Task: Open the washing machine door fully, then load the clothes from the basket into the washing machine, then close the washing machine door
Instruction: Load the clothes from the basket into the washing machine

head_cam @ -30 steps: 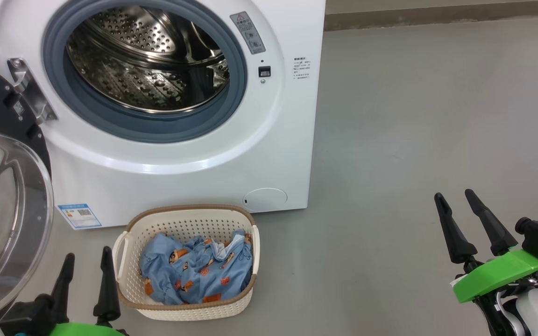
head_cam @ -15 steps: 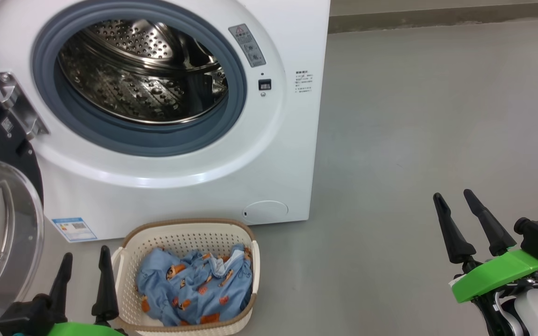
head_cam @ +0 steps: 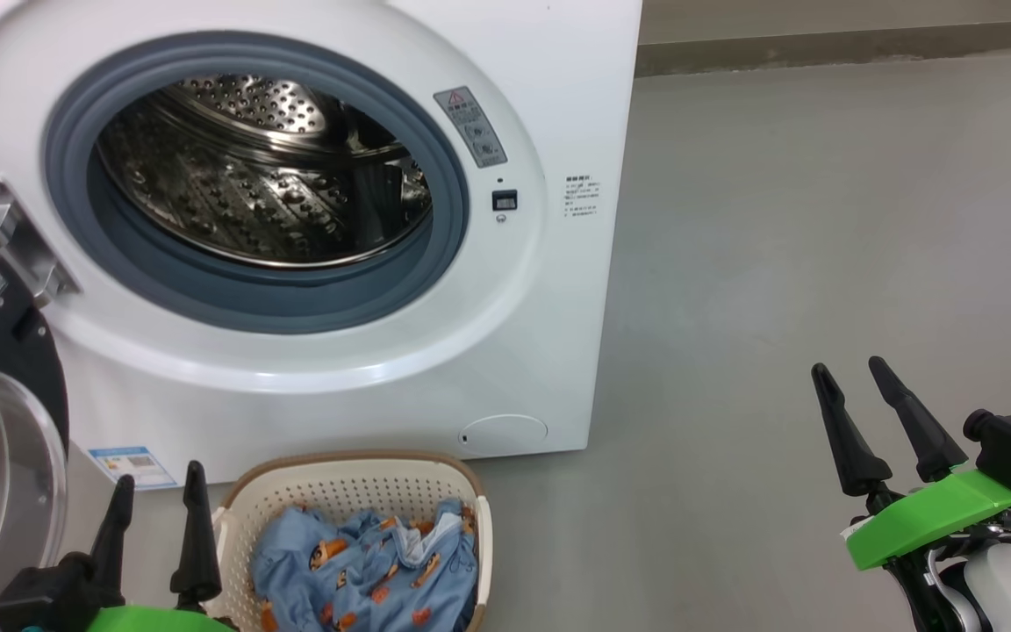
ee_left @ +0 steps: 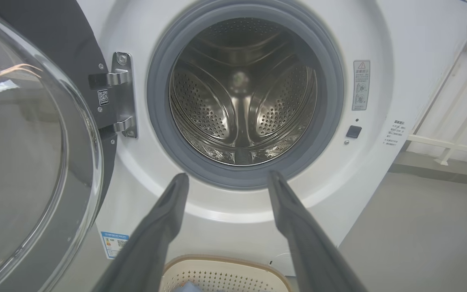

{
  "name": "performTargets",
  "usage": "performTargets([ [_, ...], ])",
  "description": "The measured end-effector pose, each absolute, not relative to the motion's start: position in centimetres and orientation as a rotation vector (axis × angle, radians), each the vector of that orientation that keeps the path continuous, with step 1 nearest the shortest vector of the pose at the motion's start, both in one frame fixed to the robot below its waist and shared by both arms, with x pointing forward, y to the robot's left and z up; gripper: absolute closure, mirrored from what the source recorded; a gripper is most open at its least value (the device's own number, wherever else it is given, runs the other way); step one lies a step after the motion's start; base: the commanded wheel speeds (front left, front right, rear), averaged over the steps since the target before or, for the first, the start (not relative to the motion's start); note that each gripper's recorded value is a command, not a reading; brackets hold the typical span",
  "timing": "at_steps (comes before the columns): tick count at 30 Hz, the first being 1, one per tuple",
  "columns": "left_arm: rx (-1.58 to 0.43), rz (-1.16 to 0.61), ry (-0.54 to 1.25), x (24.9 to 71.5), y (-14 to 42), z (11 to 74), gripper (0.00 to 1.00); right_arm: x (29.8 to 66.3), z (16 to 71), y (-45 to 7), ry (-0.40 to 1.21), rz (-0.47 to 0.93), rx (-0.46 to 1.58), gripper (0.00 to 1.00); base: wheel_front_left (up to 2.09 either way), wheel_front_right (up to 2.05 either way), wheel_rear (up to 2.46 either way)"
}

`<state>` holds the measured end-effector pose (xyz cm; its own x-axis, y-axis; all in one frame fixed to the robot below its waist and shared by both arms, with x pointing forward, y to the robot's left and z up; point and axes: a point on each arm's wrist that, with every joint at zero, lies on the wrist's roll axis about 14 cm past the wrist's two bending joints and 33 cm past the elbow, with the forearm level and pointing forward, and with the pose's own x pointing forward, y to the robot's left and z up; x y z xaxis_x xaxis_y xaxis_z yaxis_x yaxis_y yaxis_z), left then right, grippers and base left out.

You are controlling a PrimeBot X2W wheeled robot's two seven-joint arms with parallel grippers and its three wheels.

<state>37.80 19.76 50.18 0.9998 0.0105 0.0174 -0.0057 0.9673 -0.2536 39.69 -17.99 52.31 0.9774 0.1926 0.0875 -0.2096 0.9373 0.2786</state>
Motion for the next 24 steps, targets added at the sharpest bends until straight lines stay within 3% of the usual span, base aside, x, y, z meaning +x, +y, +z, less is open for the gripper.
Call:
performTargets([
  [24,-0.254,0.020,-0.015,37.66,20.15,50.00,0.00,39.91,52.18,-17.55,-0.055,0.215,0.295,0.00,0.11,-0.11,0.00],
])
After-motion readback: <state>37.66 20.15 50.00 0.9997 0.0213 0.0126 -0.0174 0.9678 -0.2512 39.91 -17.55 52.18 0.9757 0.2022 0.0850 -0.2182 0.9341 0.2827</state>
